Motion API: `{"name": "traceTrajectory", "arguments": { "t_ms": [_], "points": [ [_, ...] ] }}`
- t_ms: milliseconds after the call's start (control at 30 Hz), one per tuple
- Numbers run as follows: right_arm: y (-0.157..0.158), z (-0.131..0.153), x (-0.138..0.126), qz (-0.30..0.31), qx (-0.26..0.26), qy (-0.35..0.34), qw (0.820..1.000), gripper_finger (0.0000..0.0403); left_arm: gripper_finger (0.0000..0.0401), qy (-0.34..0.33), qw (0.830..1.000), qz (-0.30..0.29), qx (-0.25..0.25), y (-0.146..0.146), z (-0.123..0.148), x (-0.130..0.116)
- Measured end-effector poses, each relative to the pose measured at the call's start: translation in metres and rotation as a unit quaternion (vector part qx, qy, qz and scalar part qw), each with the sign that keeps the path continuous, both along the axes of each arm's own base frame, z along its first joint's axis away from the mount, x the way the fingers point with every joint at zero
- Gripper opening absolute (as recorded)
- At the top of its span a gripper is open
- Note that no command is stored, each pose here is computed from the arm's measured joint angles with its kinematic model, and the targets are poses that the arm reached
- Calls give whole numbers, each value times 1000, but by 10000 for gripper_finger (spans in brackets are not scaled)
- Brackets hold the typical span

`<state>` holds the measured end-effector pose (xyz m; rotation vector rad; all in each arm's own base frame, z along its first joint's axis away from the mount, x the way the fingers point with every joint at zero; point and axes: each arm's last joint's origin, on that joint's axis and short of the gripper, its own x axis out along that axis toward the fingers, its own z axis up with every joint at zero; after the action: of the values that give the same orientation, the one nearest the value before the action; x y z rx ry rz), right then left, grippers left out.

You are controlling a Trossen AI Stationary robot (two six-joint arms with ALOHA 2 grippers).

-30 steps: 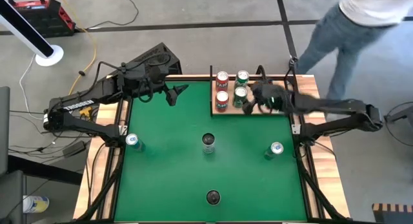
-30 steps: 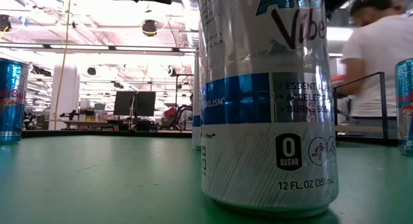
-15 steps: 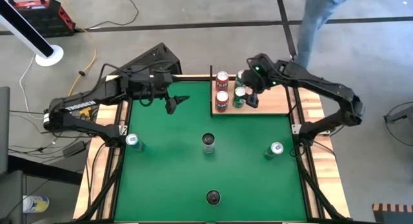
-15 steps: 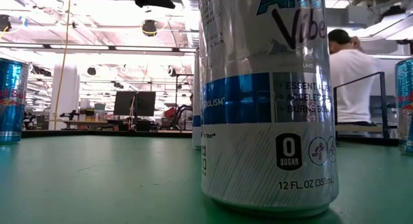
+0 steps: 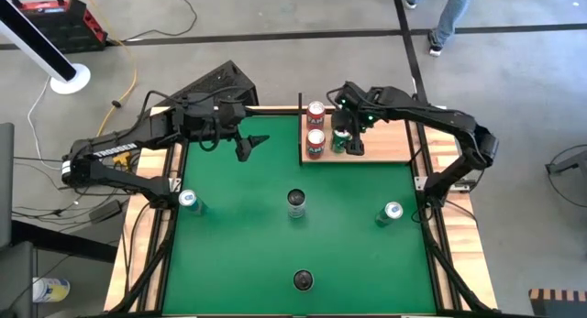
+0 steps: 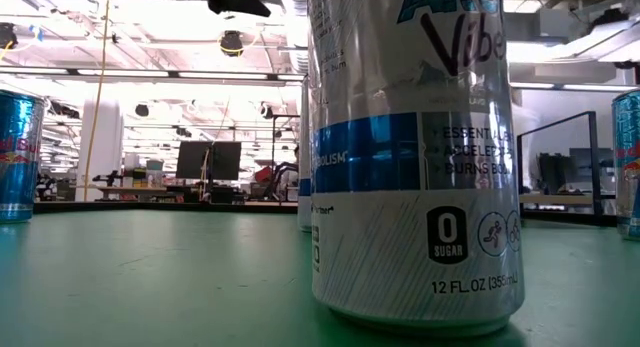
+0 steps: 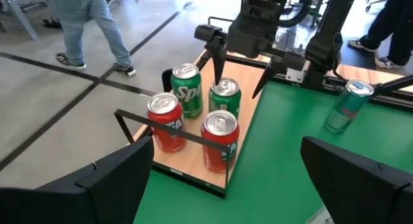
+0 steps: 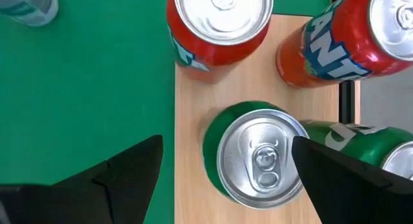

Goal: Place canned beverage on shelf
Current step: Put the green soda can on the shelf aligned with the other green soda can

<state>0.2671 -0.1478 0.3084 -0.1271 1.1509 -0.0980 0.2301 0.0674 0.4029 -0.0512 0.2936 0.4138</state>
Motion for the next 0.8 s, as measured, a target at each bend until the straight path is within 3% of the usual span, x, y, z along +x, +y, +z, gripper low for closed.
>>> {"name": "traceTrajectory", "arguments": {
  "t_ms": [367,800],
  "points": [
    [-13,4,-9,7,-22,-5,1000,368,377,1,1000,12,3,1,0,0],
    [-25,-13,-4,6,-4,22,1000,368,377,2,1000,25,7,1,0,-1]
  ]
}}
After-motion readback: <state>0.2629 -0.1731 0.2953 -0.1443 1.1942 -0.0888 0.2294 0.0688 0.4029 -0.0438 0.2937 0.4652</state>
